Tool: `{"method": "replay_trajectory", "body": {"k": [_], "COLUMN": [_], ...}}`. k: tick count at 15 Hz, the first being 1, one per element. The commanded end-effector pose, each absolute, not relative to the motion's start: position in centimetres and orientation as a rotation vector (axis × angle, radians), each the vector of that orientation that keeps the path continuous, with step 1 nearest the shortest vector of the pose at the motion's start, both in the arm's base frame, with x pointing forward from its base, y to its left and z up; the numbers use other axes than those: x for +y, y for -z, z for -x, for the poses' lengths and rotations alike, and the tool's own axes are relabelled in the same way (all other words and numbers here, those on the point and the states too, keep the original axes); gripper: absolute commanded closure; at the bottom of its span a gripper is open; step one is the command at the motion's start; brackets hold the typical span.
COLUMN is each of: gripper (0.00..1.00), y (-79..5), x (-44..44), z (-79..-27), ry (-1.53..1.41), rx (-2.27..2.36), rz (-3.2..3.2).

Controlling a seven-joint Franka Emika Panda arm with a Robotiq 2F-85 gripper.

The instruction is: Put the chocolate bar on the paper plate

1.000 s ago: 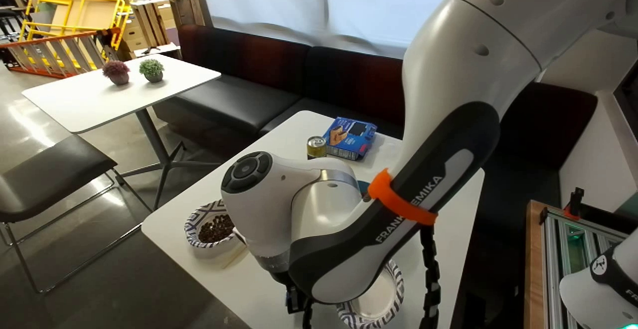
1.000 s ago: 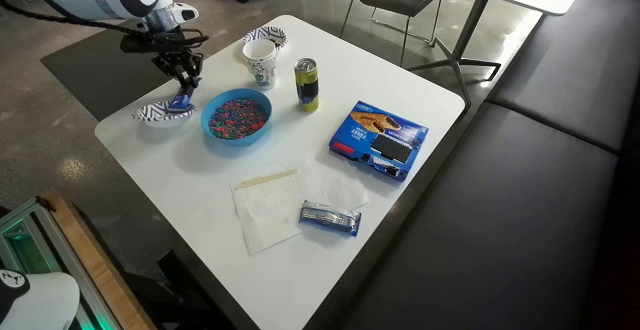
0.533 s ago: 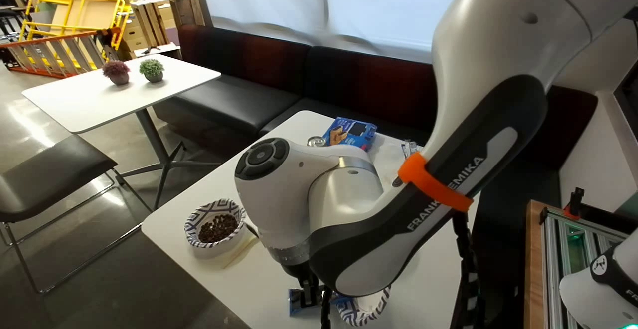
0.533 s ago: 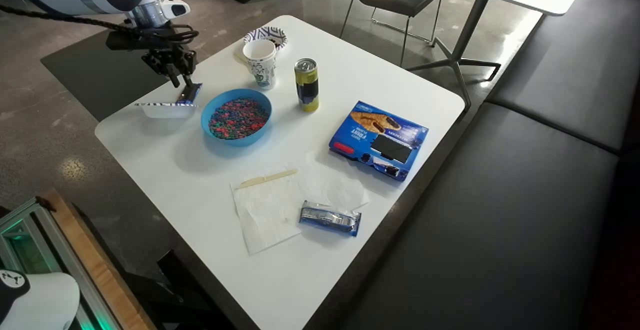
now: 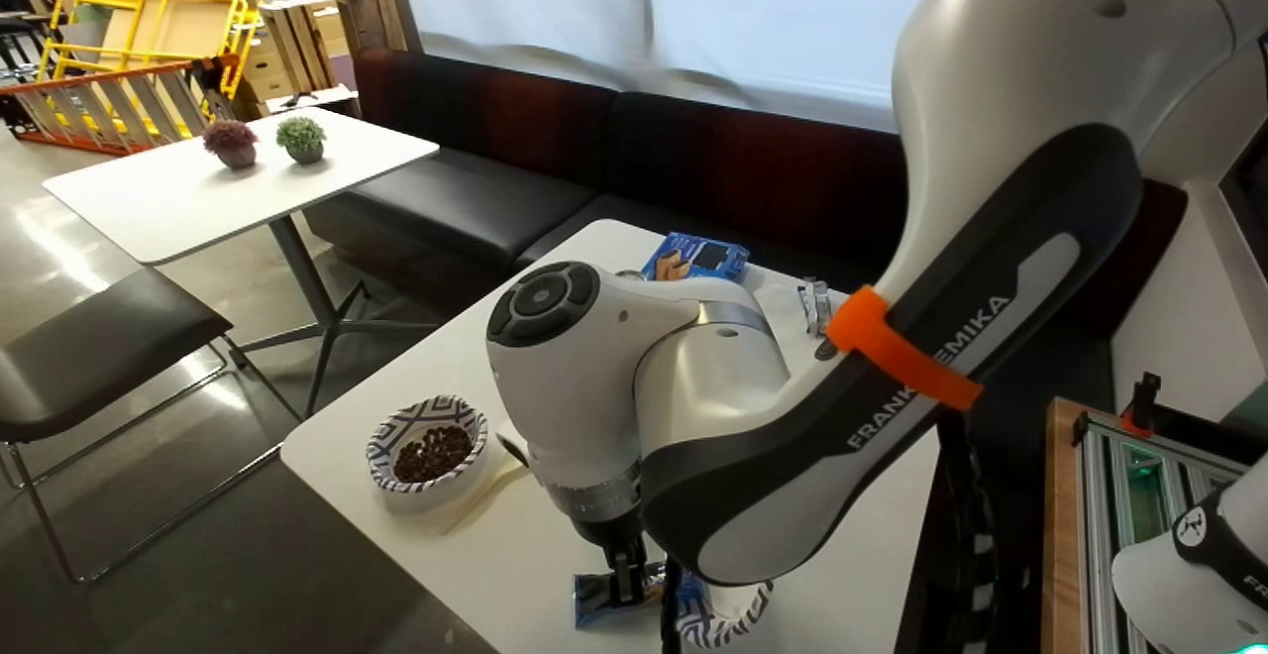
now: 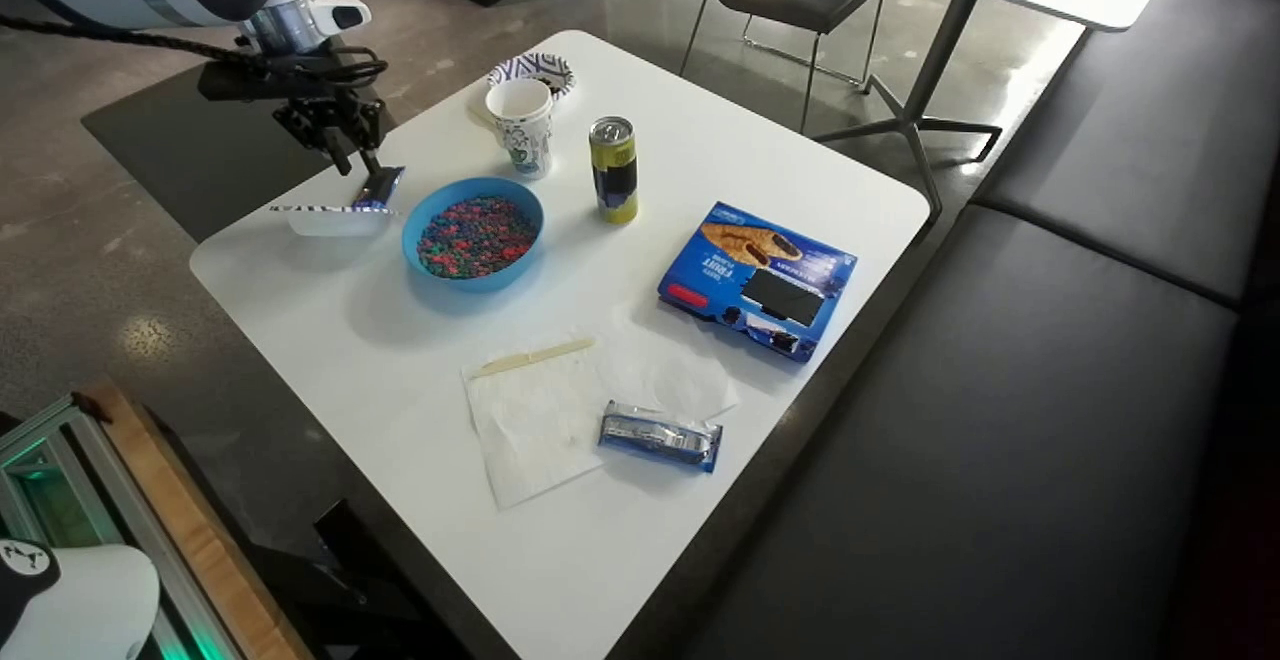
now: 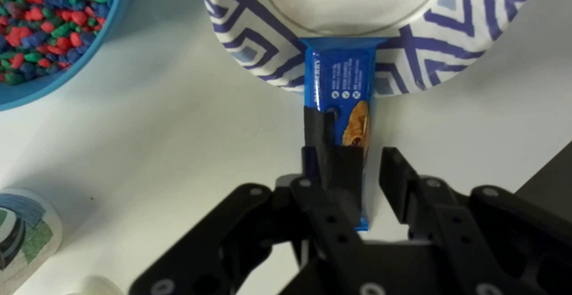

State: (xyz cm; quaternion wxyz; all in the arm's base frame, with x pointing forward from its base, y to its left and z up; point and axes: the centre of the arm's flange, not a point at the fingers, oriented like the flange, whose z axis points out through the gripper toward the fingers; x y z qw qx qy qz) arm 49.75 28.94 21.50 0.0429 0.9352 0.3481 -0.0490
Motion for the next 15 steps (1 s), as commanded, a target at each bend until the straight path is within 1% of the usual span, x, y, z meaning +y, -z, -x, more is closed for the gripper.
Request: {"method": "replay_trajectory", "body": {"k": [1,4,9,15], "gripper": [0.56,0.55,0.59,0.56], "y": [-20.3,-19.6,-18.6,-17.9], "x": [28.4,28.2,28.5,29.2], "z": [-49.6,-50.1,-50.4,-50.0], "ry": [0.139,0.119,0.1,0.114], "rx": [1.058,1.06,1.068,1.09], "rz": [-2.878,-2.887,-2.897,-2.89]}}
